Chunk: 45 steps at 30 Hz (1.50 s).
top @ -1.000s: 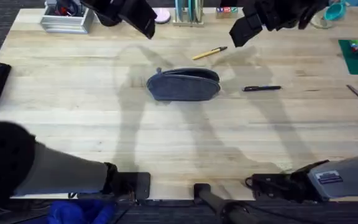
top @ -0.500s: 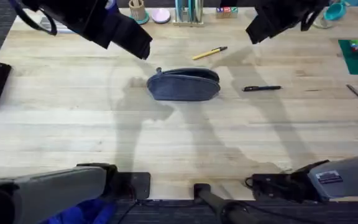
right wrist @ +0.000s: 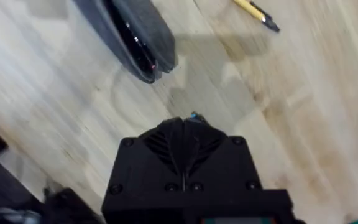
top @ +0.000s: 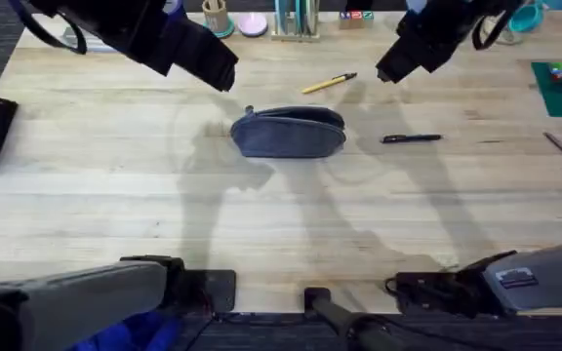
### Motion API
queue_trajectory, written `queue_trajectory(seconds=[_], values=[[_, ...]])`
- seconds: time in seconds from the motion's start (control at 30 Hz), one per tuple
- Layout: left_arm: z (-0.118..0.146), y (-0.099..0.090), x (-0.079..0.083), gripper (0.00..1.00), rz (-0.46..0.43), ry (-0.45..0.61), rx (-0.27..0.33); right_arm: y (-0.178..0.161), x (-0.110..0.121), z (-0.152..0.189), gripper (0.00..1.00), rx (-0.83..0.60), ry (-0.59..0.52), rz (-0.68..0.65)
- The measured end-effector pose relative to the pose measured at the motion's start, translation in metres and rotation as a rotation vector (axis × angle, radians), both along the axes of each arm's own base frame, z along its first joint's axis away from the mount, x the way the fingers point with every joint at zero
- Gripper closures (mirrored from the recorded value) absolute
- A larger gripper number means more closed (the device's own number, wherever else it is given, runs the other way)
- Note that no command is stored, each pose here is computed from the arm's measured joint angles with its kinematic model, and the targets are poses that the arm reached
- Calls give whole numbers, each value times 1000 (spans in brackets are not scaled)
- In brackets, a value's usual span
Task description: Unzip the bag, pick up the pens from the table one at a time and place them inside, then zip the bag closed.
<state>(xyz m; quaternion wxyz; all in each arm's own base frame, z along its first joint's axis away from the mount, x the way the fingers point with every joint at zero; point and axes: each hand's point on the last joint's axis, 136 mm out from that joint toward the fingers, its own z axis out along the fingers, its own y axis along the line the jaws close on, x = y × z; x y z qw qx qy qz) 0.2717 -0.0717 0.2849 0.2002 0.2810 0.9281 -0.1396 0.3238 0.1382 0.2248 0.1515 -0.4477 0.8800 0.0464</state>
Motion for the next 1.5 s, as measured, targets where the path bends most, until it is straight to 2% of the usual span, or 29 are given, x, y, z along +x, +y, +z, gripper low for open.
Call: queue_trajectory(seconds=[0.23,0.53,0.93,1.5], values=[[0,0,0,5,0,0,0,10,-6,1,972,13,-23,216],[0,0,0,5,0,0,0,28,-12,-5,971,87,6,366],[0,0,0,6,0,0,0,38,-10,-24,971,124,65,427],[0,0,0,5,0,0,0,55,-5,-79,972,173,242,446]])
